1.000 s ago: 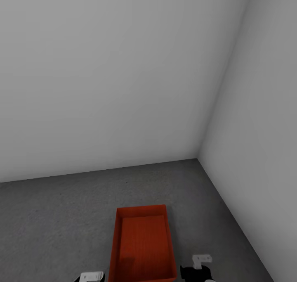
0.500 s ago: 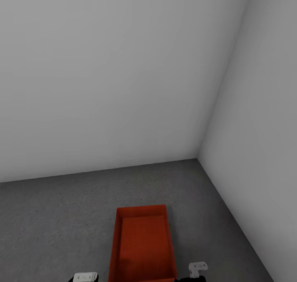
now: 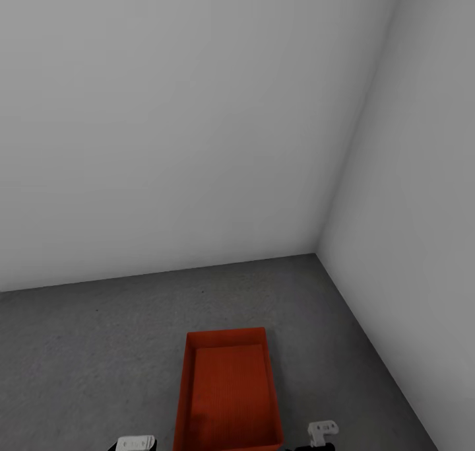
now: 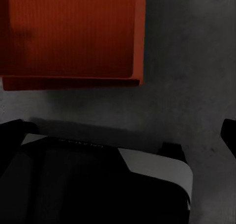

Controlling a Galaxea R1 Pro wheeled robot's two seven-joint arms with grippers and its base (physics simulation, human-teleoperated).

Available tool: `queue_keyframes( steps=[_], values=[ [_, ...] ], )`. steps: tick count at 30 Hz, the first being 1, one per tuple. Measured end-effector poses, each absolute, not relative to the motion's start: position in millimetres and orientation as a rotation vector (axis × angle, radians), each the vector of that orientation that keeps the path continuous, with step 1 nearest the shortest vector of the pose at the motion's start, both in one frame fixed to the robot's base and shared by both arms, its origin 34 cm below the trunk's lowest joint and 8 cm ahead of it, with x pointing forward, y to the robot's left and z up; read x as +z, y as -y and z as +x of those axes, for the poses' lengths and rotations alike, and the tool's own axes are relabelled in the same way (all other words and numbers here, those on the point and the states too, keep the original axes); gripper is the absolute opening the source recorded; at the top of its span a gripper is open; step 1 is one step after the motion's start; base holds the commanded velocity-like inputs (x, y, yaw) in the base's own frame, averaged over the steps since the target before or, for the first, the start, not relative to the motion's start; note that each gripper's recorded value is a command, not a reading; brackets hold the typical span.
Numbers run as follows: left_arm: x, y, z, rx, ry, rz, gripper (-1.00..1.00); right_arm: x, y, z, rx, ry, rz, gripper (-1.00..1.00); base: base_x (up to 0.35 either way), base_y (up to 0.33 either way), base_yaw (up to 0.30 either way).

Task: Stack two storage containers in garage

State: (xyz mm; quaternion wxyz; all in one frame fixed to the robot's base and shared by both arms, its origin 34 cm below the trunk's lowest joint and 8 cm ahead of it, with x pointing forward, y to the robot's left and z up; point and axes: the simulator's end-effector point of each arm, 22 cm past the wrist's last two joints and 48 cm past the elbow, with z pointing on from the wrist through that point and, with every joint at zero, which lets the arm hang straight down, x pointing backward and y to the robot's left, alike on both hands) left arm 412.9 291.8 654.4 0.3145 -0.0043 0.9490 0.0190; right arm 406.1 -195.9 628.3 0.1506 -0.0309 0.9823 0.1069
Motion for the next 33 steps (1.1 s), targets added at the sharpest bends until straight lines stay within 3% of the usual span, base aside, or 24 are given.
queue_keyframes(
  steps=[33],
  values=[
    [646,-300,393,0.026,-2.549,0.018,1.0,613,245,291,0.381,-2.991,-0.079,1.0,0.0,0.0,0.0]
  ],
)
